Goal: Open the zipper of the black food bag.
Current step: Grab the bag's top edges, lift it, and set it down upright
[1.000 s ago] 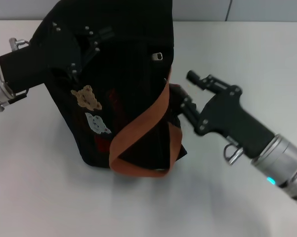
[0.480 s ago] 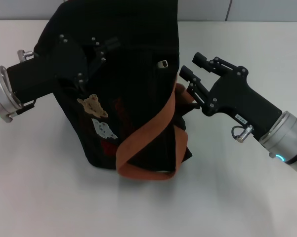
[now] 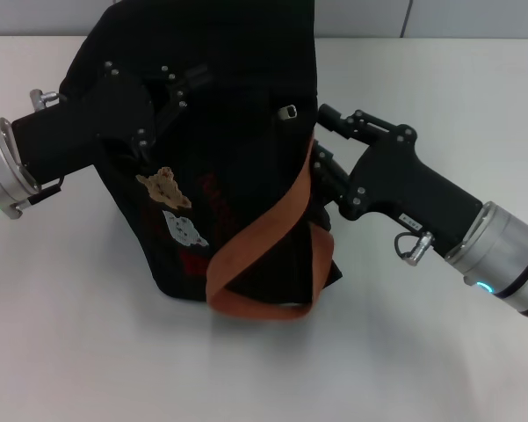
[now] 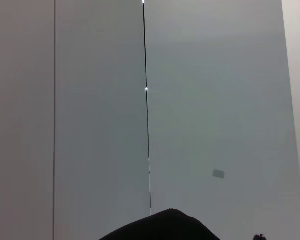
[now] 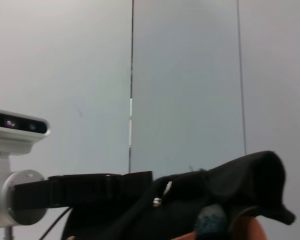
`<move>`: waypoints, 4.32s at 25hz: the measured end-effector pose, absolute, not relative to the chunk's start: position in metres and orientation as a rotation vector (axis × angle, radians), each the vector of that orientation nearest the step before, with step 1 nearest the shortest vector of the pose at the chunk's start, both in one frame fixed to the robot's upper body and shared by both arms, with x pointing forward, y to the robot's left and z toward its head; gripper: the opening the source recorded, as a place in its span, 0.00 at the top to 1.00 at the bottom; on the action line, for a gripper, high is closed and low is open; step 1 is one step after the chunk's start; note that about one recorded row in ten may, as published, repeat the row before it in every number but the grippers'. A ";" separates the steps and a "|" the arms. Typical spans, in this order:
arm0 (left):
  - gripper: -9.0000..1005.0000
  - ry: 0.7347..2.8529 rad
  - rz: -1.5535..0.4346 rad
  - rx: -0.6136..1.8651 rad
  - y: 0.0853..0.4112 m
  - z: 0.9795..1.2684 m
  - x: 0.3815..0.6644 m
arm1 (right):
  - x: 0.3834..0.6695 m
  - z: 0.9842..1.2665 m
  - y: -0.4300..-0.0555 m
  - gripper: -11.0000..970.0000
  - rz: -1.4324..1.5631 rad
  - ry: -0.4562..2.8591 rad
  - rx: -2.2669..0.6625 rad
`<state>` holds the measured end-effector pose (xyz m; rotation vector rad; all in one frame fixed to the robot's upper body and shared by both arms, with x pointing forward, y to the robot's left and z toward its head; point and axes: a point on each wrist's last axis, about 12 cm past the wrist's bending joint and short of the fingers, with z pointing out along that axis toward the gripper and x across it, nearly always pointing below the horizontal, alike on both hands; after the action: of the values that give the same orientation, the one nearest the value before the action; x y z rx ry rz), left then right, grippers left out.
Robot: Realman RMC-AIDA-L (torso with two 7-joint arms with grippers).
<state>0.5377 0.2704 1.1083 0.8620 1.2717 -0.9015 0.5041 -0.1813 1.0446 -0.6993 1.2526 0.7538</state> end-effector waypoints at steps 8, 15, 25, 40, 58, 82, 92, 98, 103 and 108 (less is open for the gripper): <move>0.95 1.272 -0.900 0.859 0.271 1.108 0.538 | 0.510 1.045 -0.174 0.59 0.792 1.274 -0.742; 0.95 1.269 -0.903 0.863 0.270 1.109 0.538 | 0.522 1.048 -0.165 0.59 0.826 1.316 -0.776; 0.94 1.270 -0.905 0.868 0.269 1.109 0.539 | 0.532 1.051 -0.155 0.59 0.831 1.332 -0.825; 0.93 1.266 -0.908 0.867 0.268 1.109 0.538 | 0.533 1.050 -0.154 0.84 0.821 1.351 -0.805; 0.91 1.271 -0.904 0.862 0.269 1.107 0.537 | 0.530 1.049 -0.155 0.97 0.819 1.346 -0.798; 0.89 1.274 -0.857 0.774 0.286 1.104 0.529 | 0.530 1.043 -0.156 0.96 0.798 1.383 -0.811; 0.88 1.257 -0.805 0.692 0.301 1.102 0.519 | 0.528 1.038 -0.158 0.93 0.784 1.416 -0.817; 0.88 1.254 -0.764 0.650 0.316 1.100 0.509 | 0.521 1.030 -0.165 0.92 0.777 1.446 -0.809; 0.88 1.269 -0.726 0.621 0.329 1.097 0.500 | 0.513 1.023 -0.172 0.91 0.772 1.474 -0.808; 0.87 1.282 -0.695 0.602 0.338 1.094 0.494 | 0.506 1.018 -0.178 0.89 0.763 1.498 -0.802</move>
<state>0.4938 0.3377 1.0942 0.6020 1.2819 -0.6953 0.5062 -0.1783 1.0175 -0.8024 1.4983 0.7631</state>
